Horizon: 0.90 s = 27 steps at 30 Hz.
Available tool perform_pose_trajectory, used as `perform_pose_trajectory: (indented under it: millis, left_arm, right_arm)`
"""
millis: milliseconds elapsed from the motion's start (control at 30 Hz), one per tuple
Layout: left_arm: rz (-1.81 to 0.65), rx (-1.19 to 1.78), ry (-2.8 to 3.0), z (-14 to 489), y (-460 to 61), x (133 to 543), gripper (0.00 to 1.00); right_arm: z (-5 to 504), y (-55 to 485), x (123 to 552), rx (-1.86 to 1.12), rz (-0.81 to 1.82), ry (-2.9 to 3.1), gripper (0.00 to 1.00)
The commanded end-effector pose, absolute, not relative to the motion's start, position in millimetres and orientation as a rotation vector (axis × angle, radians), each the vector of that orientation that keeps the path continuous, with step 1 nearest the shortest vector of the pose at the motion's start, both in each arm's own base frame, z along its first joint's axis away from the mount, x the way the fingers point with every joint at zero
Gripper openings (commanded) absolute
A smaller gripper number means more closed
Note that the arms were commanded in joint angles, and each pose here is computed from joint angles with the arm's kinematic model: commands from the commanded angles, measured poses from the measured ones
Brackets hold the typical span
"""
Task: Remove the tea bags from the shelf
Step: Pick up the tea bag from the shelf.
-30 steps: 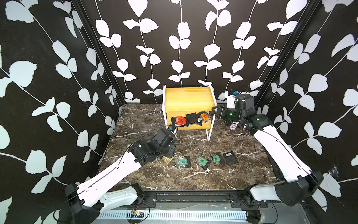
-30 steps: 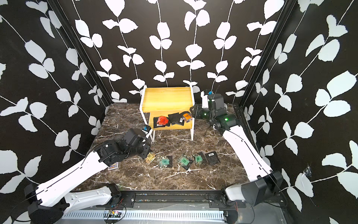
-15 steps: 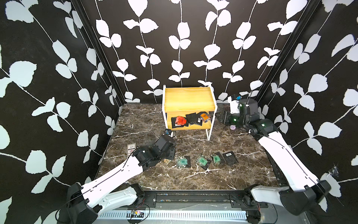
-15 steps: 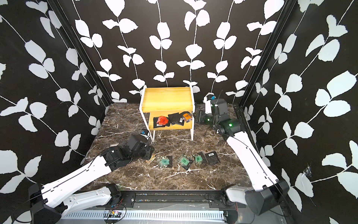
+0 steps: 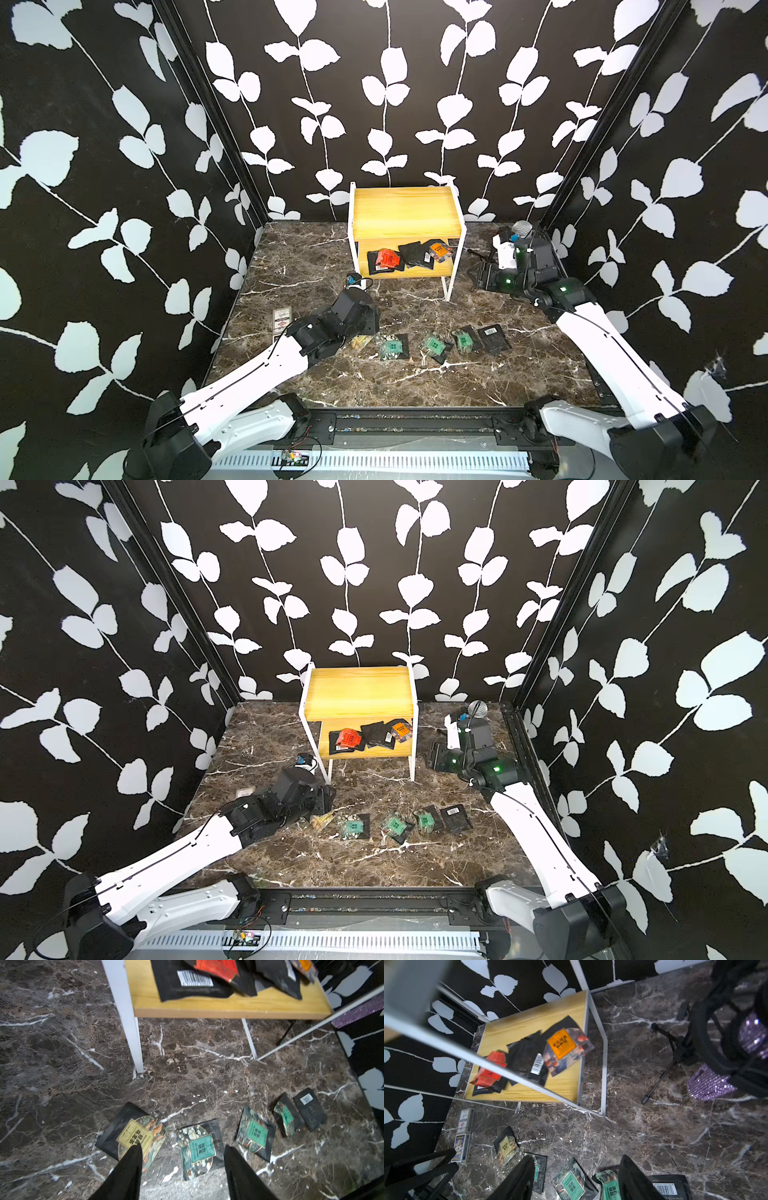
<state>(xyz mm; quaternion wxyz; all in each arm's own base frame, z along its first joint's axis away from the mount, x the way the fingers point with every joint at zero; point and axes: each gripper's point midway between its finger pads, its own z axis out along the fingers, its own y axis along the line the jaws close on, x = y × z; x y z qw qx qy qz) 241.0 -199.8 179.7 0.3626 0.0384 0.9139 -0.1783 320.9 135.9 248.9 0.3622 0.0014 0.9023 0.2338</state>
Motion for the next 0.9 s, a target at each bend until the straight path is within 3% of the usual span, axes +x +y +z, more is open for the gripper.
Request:
perform_pose_trajectory:
  millis: [0,433,867]
  left_arm:
    - [-0.477,0.054,2.327,181.3,-201.7,248.9,0.58]
    - [-0.489,0.050,2.335,181.4,-193.9,252.6,0.58]
    - [-0.500,0.045,2.343,179.7,-192.6,257.6,0.58]
  right_arm:
    - [249.0,139.6,332.2,0.035,0.680,2.281,0.65]
    - [217.6,146.0,398.0,0.169,0.725,2.262,0.59]
    - [205.3,161.3,439.2,0.212,0.834,2.247,0.62]
